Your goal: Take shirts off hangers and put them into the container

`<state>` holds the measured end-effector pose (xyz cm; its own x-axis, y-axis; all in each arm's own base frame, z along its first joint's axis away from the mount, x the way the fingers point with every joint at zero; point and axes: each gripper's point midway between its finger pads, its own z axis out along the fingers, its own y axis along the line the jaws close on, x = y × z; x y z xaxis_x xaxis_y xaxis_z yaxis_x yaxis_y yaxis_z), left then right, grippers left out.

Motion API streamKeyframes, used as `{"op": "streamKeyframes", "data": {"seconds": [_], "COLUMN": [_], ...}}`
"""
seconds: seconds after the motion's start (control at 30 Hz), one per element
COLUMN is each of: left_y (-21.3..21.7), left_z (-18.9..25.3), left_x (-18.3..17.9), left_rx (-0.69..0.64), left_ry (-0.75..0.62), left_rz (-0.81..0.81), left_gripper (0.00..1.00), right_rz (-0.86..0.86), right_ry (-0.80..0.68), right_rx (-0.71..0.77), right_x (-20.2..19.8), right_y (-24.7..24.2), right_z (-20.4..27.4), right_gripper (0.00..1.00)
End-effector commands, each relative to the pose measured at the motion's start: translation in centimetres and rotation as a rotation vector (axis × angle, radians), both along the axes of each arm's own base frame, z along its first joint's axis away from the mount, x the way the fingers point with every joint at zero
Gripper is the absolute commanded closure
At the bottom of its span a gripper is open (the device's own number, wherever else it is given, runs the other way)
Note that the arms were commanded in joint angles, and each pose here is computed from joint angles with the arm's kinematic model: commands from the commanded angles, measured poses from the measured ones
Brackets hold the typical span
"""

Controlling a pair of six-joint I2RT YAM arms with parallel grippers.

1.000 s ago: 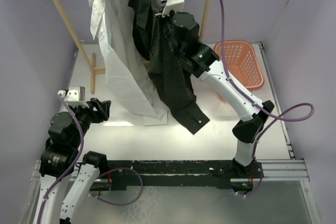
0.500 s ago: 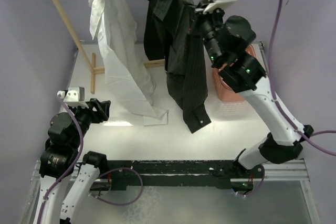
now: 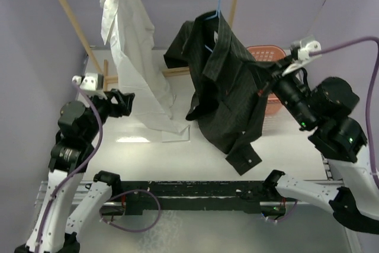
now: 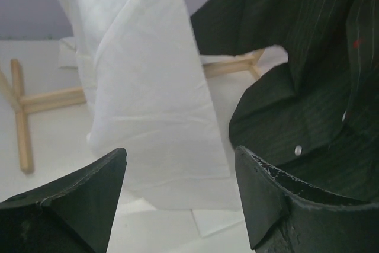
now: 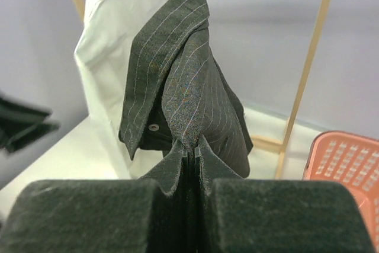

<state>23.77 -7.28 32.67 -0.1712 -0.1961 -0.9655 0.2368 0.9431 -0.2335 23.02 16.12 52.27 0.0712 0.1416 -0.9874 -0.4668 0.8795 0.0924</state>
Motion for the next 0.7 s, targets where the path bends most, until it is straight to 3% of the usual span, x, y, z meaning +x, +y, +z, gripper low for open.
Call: {"op": "streamKeyframes", "data": {"seconds": [0.0,0.17,0.4,0.67], "left_y": [-3.1,-6.6,-13.3,-18.1], "left_z": [7.4,11.2,14.4,11.8], "left_x": [3.2,5.6,6.7,7.3], "left_rx": [-0.001,-0.003,0.083,0.252], "left_ry": [-0.216,-0.378,-0.463,-0.47], "left_rz": [-0.149,-0.298,-0.435,-0.463], "left_gripper": [0.2,0.17,0.17,0.17], "right_rz": [0.208,0.318,0.308,0.344], "right_ry": [-0.046,0.026,0.045,0.059], "right_rx": [0.071,0.043,0.075,0.104], "right_x": [-4.5,-6.2,-5.5,-5.1], "right_y": [0.7,1.8,2.3,3.8], "right_z": [0.3,-1.6,-2.3,-2.9], "right_gripper": [1.0,1.0,1.0,1.0]}}
